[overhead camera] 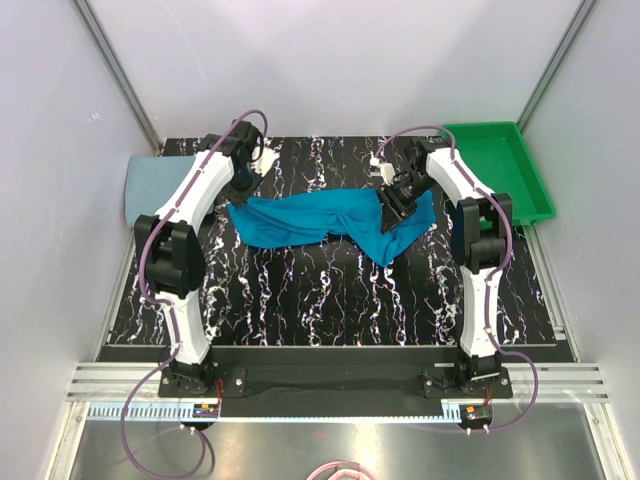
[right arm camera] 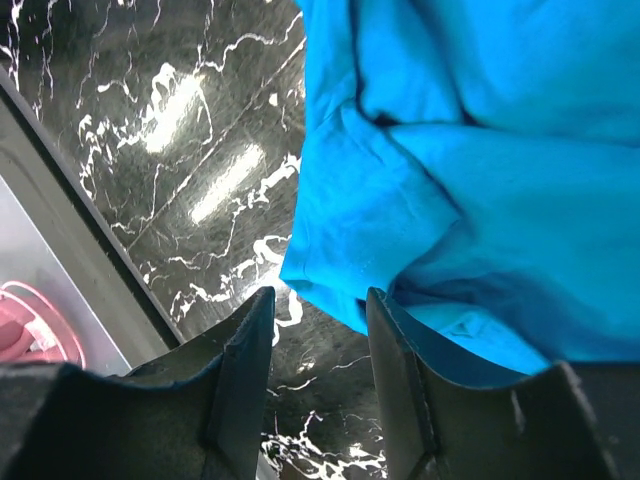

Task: Fold and stack the t-shirts
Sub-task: Flatten the tshirt out

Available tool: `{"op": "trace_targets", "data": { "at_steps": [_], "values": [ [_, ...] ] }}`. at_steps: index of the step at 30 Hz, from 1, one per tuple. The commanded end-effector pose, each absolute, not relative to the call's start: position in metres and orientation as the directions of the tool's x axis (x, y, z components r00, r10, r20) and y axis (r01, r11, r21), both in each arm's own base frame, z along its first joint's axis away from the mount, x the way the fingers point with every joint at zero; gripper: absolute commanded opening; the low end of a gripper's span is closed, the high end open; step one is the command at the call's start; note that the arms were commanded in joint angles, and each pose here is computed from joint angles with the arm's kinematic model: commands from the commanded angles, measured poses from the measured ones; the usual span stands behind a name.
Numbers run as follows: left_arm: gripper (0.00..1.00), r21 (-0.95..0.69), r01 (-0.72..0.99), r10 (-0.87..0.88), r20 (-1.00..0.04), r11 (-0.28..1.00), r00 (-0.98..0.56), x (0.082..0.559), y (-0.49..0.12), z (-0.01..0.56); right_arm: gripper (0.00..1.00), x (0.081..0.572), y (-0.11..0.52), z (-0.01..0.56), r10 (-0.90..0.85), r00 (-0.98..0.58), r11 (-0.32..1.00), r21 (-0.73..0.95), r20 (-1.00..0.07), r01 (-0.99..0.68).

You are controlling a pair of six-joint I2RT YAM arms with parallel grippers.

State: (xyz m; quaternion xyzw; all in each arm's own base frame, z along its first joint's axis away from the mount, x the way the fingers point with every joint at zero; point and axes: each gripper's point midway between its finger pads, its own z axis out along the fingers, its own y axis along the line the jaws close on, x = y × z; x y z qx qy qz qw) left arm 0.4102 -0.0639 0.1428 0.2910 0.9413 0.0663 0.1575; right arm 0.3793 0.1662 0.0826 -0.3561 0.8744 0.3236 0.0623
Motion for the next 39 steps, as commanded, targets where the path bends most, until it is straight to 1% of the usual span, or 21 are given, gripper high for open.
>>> {"op": "trace_targets", "data": {
  "at_steps": [1, 8, 11, 15, 16, 17, 19, 20, 21, 22, 24, 25, 27, 28, 34, 37, 39],
  "values": [
    [0.00, 0.226, 0.505, 0.553, -0.337, 0.833, -0.762, 0.415, -0.068, 0.171, 0.50, 0.371, 0.164, 0.076, -0.612, -0.728, 0.532, 0.521, -0.309, -0.668],
    [0.00, 0.221, 0.514, 0.559, -0.334, 0.829, -0.759, 0.412, -0.072, 0.169, 0.51, 0.389, 0.155, 0.054, -0.607, -0.735, 0.596, 0.439, -0.302, -0.673],
    [0.00, 0.212, 0.526, 0.567, -0.315, 0.824, -0.761, 0.409, -0.075, 0.160, 0.50, 0.388, 0.152, 0.040, -0.613, -0.744, 0.605, 0.448, -0.265, -0.658],
    [0.00, 0.201, 0.534, 0.571, -0.310, 0.821, -0.760, 0.408, -0.080, 0.156, 0.49, 0.392, 0.156, 0.035, -0.605, -0.752, 0.611, 0.454, -0.261, -0.649],
    [0.00, 0.205, 0.539, 0.577, -0.308, 0.817, -0.756, 0.408, -0.081, 0.157, 0.47, 0.394, 0.157, 0.037, -0.602, -0.753, 0.613, 0.451, -0.266, -0.649],
    [0.00, 0.205, 0.541, 0.578, -0.312, 0.816, -0.754, 0.408, -0.082, 0.158, 0.34, 0.394, 0.158, 0.037, -0.600, -0.755, 0.612, 0.455, -0.266, -0.647],
    [0.00, 0.208, 0.540, 0.579, -0.314, 0.815, -0.753, 0.409, -0.083, 0.158, 0.17, 0.398, 0.163, 0.044, -0.598, -0.750, 0.602, 0.458, -0.284, -0.654],
    [0.00, 0.209, 0.540, 0.579, -0.312, 0.815, -0.754, 0.409, -0.083, 0.158, 0.06, 0.398, 0.165, 0.047, -0.595, -0.752, 0.600, 0.466, -0.284, -0.651],
    [0.00, 0.210, 0.542, 0.581, -0.314, 0.814, -0.751, 0.410, -0.083, 0.158, 0.02, 0.399, 0.170, 0.053, -0.583, -0.758, 0.599, 0.475, -0.293, -0.644],
    [0.00, 0.212, 0.540, 0.580, -0.312, 0.815, -0.753, 0.410, -0.083, 0.158, 0.01, 0.406, 0.177, 0.063, -0.582, -0.746, 0.590, 0.464, -0.323, -0.661],
    [0.00, 0.215, 0.537, 0.579, -0.311, 0.816, -0.754, 0.411, -0.083, 0.156, 0.00, 0.409, 0.187, 0.076, -0.593, -0.727, 0.578, 0.445, -0.347, -0.684],
    [0.00, 0.215, 0.536, 0.577, -0.311, 0.816, -0.755, 0.412, -0.083, 0.156, 0.00, 0.415, 0.198, 0.088, -0.610, -0.693, 0.556, 0.415, -0.385, -0.720],
    [0.00, 0.230, 0.519, 0.567, -0.320, 0.823, -0.759, 0.417, -0.081, 0.157, 0.00, 0.415, 0.208, 0.098, -0.635, -0.659, 0.532, 0.390, -0.403, -0.751],
    [0.00, 0.236, 0.507, 0.559, -0.332, 0.829, -0.760, 0.419, -0.079, 0.160, 0.00, 0.420, 0.215, 0.108, -0.639, -0.634, 0.518, 0.367, -0.435, -0.773],
    [0.00, 0.328, 0.401, 0.513, -0.435, 0.856, -0.740, 0.449, -0.056, 0.200, 0.00, 0.417, 0.251, 0.149, -0.628, -0.576, 0.462, 0.344, -0.524, -0.817],
    [0.00, 0.377, 0.341, 0.494, -0.462, 0.861, -0.737, 0.460, -0.039, 0.215, 0.00, 0.408, 0.265, 0.159, -0.639, -0.547, 0.432, 0.337, -0.540, -0.837],
    [0.00, 0.394, 0.311, 0.482, -0.475, 0.865, -0.737, 0.463, -0.032, 0.222, 0.01, 0.392, 0.276, 0.158, -0.662, -0.538, 0.400, 0.360, -0.523, -0.843]
  ]
}}
